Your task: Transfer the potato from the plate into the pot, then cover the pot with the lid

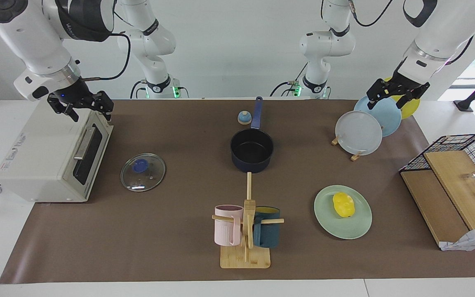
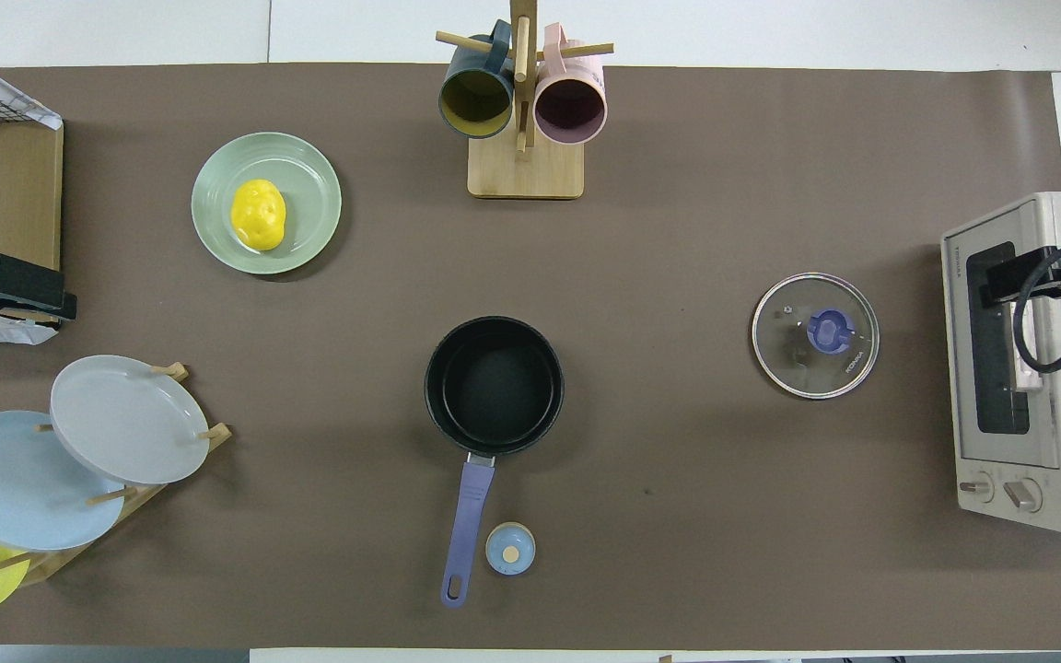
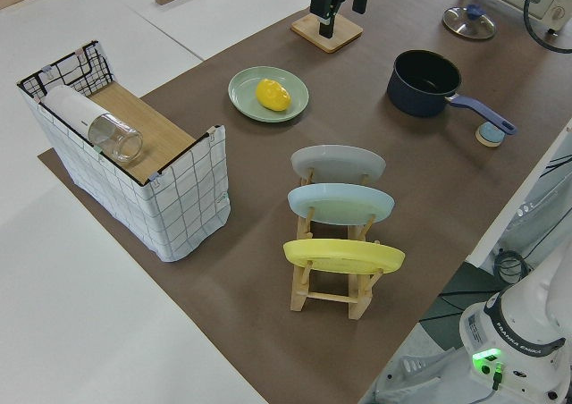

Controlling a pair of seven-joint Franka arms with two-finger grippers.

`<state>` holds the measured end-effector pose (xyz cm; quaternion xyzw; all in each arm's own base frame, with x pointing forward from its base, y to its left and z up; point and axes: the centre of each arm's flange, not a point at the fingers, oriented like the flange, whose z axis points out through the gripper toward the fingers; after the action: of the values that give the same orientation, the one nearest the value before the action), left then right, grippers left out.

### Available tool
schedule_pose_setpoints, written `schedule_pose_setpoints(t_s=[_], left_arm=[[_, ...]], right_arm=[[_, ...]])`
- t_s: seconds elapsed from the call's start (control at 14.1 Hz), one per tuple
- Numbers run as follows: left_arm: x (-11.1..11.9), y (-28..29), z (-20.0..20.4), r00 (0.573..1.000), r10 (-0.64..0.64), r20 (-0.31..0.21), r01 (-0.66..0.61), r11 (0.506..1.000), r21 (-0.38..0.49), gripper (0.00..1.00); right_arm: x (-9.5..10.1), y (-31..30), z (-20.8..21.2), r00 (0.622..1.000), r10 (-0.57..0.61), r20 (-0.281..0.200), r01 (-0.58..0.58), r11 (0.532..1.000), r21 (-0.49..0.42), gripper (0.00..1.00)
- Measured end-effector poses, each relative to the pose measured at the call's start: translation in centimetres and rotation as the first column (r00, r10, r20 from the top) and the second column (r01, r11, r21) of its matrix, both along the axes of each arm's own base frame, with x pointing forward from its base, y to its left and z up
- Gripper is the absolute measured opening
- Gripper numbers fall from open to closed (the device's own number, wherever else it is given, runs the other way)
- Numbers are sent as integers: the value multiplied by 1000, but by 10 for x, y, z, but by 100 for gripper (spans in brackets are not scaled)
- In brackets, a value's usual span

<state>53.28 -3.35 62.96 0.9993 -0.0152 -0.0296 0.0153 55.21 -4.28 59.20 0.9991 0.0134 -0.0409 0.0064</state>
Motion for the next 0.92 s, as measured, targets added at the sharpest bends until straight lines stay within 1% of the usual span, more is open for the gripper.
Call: schedule_pose_setpoints(t_s=[0.42, 0.5, 0.57, 0.64, 0.71, 0.78, 0.85, 0.92], left_arm=[[0, -6, -1, 1000, -10, 0, 10, 1000, 0, 100], [1, -7, -1, 1000, -12, 10, 12, 1000, 0, 100], [4, -7, 0, 999, -11, 36, 11, 1000, -2, 100], [9, -8, 0, 998, -9, 66, 9, 1000, -3, 100], [13, -9, -2, 997, -8, 82, 8, 1000, -5, 100], [18, -11, -9, 997, -10, 79, 10, 1000, -5, 100], [29, -14, -24, 998, -13, 65, 13, 1000, -4, 100], [44, -18, -43, 999, -17, 48, 17, 1000, -3, 100]], right_arm=[[0, 0, 0, 1000, 0, 0, 0, 1000, 0, 100], [0, 0, 0, 1000, 0, 0, 0, 1000, 0, 100], [0, 0, 0, 1000, 0, 0, 0, 1000, 0, 100], [0, 0, 0, 1000, 0, 0, 0, 1000, 0, 100], [0, 0, 0, 1000, 0, 0, 0, 1000, 0, 100], [0, 0, 0, 1000, 0, 0, 0, 1000, 0, 100], [0, 0, 0, 1000, 0, 0, 0, 1000, 0, 100], [0, 0, 0, 1000, 0, 1, 0, 1000, 0, 100]])
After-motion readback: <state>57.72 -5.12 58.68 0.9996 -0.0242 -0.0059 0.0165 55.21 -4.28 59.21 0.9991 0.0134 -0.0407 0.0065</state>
